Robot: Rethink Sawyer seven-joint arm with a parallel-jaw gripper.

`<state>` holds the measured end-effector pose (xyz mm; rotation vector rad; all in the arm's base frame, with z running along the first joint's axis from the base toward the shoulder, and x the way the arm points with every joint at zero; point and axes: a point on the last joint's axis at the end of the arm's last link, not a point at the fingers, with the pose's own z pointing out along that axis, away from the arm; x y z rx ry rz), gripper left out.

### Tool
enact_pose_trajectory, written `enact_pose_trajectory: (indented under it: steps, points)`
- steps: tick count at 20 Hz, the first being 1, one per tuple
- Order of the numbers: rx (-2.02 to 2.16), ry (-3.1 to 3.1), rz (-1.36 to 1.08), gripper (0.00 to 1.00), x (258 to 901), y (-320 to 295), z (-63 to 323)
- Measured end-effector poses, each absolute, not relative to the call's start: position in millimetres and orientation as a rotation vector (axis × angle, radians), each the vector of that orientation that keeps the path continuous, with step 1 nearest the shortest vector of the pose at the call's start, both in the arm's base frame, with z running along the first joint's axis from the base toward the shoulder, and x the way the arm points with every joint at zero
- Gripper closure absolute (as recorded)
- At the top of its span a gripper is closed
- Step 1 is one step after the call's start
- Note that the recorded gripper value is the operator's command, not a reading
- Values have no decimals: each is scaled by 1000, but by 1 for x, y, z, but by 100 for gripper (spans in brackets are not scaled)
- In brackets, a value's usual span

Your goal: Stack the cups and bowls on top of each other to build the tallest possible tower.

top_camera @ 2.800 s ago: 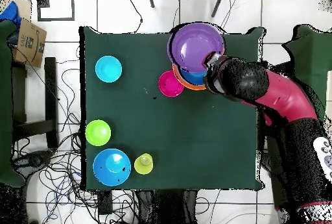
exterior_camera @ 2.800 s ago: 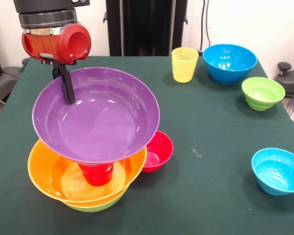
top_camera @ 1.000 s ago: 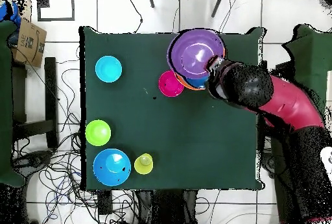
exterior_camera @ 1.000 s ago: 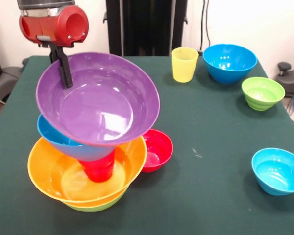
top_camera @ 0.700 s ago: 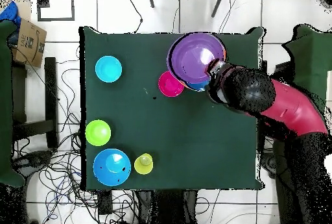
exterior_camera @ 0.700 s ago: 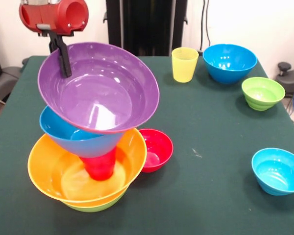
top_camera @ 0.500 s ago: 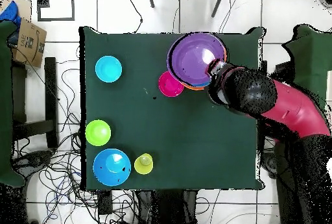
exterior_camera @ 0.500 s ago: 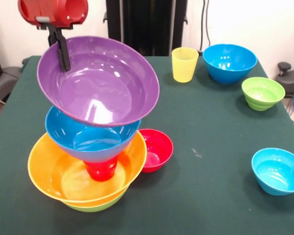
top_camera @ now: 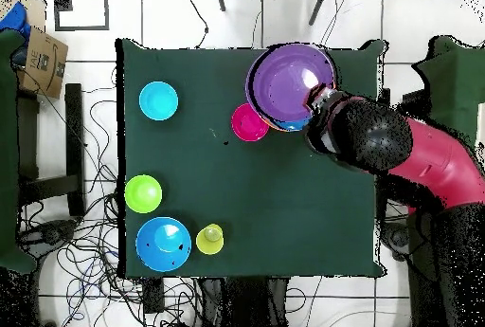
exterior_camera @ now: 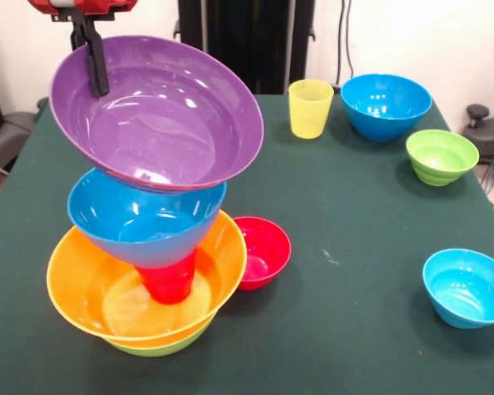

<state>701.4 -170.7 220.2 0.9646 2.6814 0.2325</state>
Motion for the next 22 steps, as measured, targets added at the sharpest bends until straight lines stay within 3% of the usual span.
enact_pose_trajectory:
  steps: [22]
  points:
    - [969,2688,234,100,698,-170,218]
